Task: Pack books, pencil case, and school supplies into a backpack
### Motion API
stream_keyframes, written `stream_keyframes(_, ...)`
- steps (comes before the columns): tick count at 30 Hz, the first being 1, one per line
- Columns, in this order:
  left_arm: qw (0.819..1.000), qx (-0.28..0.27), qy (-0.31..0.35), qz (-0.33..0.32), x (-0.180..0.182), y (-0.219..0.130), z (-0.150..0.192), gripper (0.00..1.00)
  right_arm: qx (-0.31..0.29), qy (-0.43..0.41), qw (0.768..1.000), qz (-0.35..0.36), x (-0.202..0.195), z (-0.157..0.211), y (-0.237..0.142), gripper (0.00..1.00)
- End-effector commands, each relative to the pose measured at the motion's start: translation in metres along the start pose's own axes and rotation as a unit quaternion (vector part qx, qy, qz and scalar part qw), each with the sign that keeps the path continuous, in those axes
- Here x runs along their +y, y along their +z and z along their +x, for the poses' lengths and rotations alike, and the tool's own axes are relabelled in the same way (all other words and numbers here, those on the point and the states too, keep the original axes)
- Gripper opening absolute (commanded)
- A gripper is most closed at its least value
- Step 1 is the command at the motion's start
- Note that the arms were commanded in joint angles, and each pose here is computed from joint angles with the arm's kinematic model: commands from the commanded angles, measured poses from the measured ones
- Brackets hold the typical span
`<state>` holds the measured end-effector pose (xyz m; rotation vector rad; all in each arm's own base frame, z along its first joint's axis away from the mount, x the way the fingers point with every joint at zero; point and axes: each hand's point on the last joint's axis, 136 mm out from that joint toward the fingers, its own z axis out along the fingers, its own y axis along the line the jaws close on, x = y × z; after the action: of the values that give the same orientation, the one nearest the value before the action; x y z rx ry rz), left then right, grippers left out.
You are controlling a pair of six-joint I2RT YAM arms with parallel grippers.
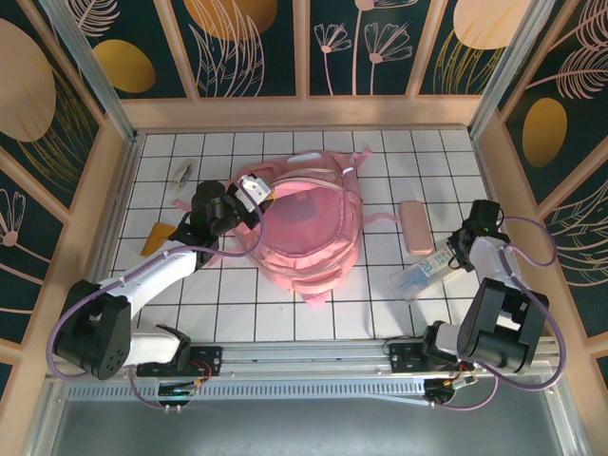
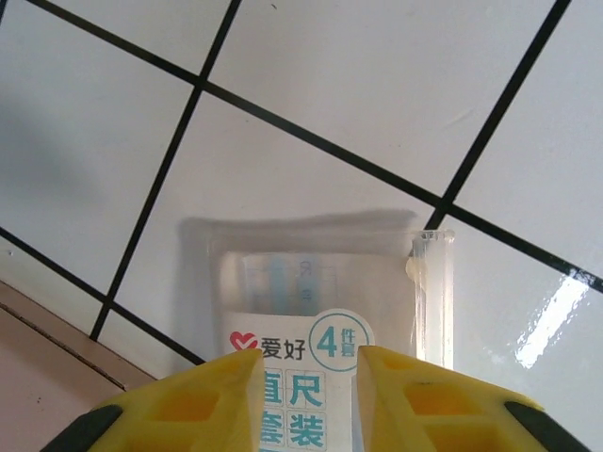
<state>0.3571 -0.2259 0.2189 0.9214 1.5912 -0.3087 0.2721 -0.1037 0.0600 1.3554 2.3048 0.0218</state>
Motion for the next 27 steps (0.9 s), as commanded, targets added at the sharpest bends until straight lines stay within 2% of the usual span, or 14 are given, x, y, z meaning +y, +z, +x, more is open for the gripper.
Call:
stream_keyframes(1,0.996,-0.084,0.000,0.006,0.006,-0.005,-0.049,0.00,-0.003,-0.007,1.000,0.000,-0.003,0.004,0.001,0.25)
stream_keyframes(3,0.996,-0.085,-0.001,0.006,0.006,-0.006,-0.049,0.00,0.005,-0.015,1.000,-0.008,0.000,0.006,0.001,0.31)
stream_keyframes(6,0.996,-0.084,-0.001,0.007,0.006,-0.005,-0.049,0.00,0.015,-0.058,0.998,-0.026,0.016,0.009,-0.004,0.53)
stream_keyframes(7,0.996,-0.084,-0.001,0.007,0.006,-0.005,-0.049,0.00,0.014,-0.088,0.995,-0.034,0.027,0.010,-0.007,0.65)
stream_keyframes(8,0.996,-0.084,-0.002,0.007,0.006,-0.006,-0.050,0.00,0.013,-0.127,0.991,-0.042,0.039,0.015,-0.011,0.71)
stream_keyframes(14,0.995,-0.099,-0.011,0.011,0.006,-0.007,-0.057,0.00,-0.010,-0.248,0.965,-0.084,0.088,0.030,-0.027,0.99)
stream_keyframes(21,0.995,-0.098,-0.013,0.011,0.005,-0.007,-0.056,0.00,0.002,-0.312,0.948,-0.064,0.097,0.034,-0.014,0.99)
stream_keyframes(23,0.995,-0.099,-0.013,0.010,0.006,-0.008,-0.057,0.00,0.005,-0.287,0.957,-0.044,0.091,0.030,-0.010,0.99)
stream_keyframes(27,0.995,-0.099,-0.011,0.010,0.007,-0.008,-0.058,0.00,0.022,-0.140,0.990,-0.023,0.059,0.025,-0.010,0.99)
